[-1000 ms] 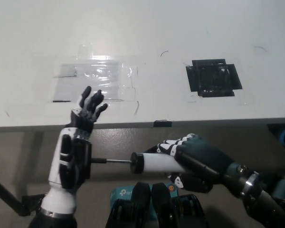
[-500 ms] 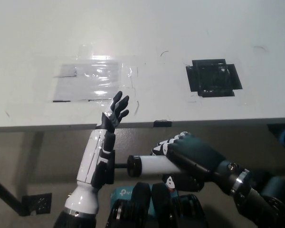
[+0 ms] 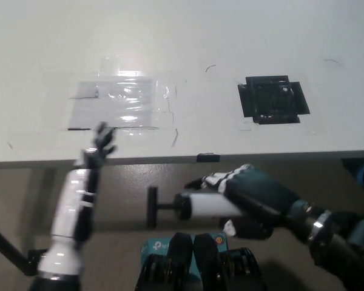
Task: The robot uses right hand to pick up a small white air pumper and uses its left hand to compress it, and then puts it on the desk
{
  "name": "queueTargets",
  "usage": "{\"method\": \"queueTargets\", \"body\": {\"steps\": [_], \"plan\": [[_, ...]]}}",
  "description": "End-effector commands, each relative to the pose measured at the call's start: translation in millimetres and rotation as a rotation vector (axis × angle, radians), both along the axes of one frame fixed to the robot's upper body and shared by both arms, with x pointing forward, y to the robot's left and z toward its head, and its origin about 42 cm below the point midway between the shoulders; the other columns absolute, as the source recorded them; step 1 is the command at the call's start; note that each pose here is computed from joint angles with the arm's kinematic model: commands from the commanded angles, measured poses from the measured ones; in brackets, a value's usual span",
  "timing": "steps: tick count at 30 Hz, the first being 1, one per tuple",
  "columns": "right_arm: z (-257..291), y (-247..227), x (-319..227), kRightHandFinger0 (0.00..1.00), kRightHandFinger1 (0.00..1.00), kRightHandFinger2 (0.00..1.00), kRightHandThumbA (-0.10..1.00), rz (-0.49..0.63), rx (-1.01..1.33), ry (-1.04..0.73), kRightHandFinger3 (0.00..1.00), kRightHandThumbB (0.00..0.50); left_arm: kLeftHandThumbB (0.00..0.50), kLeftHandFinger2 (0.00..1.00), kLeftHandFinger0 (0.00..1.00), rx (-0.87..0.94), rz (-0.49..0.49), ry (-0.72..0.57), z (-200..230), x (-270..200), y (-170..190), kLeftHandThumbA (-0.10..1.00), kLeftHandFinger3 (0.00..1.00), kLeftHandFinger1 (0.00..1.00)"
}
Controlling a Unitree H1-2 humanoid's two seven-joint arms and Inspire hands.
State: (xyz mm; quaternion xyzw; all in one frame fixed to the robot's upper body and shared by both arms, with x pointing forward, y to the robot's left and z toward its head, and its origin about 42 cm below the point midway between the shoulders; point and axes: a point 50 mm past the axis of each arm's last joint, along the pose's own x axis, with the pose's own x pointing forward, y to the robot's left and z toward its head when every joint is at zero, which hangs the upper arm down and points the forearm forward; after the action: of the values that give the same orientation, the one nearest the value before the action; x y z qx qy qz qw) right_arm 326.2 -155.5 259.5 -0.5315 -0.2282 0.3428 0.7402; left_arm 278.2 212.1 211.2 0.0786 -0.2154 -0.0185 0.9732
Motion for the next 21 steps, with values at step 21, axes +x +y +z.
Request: {"method": "queueTargets", "body": {"steps": [21], "plan": [[78,-74,183,0.00,0.36,0.72,-0.10,-0.428,0.016,-0.117,0.87,0.162,0.173,1.00,1.00,-0.046,-0.010,0.117,-47,-35,18,1.00,1.00,1.00]]}}
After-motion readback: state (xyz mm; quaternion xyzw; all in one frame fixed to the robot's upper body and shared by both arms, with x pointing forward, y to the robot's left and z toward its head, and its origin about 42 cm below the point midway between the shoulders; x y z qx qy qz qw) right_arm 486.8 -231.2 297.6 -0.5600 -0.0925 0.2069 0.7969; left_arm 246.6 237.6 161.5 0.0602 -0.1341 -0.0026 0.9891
